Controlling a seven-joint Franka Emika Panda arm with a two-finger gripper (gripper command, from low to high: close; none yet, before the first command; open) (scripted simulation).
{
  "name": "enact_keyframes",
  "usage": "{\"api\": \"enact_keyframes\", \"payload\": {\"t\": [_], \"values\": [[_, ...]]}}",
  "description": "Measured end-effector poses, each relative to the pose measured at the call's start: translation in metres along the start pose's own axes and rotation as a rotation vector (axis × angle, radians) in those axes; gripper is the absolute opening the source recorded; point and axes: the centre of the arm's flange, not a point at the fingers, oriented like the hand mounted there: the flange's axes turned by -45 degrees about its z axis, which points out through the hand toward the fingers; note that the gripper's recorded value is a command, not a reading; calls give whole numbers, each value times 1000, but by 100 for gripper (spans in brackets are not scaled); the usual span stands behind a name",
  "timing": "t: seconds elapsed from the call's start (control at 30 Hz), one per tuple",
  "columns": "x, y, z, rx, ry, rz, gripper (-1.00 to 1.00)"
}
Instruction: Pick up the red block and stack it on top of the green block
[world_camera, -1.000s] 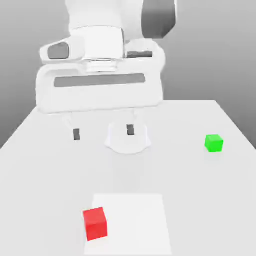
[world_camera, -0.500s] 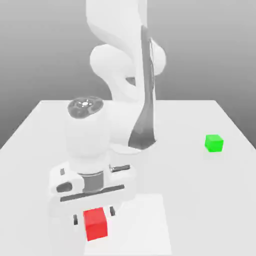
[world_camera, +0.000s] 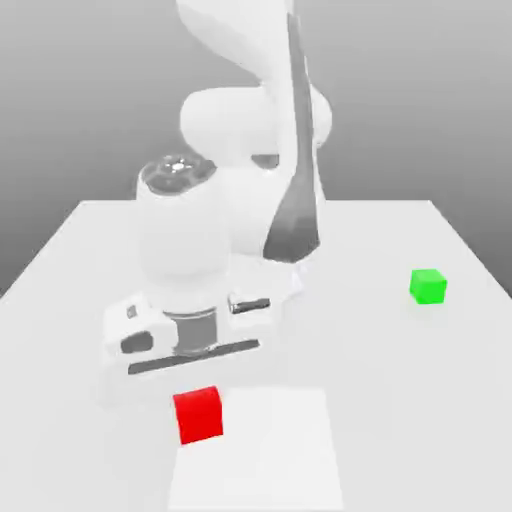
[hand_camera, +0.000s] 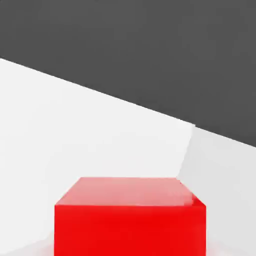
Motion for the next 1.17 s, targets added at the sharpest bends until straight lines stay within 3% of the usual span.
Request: {"api": "enact_keyframes", "payload": {"t": [0.27,0.6,0.8,1.07,1.1,1.17], "values": [[17,-220,-10,42,-4,-492,-100],[-86,-405,-20,34,-22,-1011,-100],[-187,-474,-22,-7,-27,-1342,-100],[-203,-480,37,-21,-25,-1393,-100],[-203,-479,43,-19,-25,-1391,100],[-201,-477,43,-19,-25,-1382,100]]}}
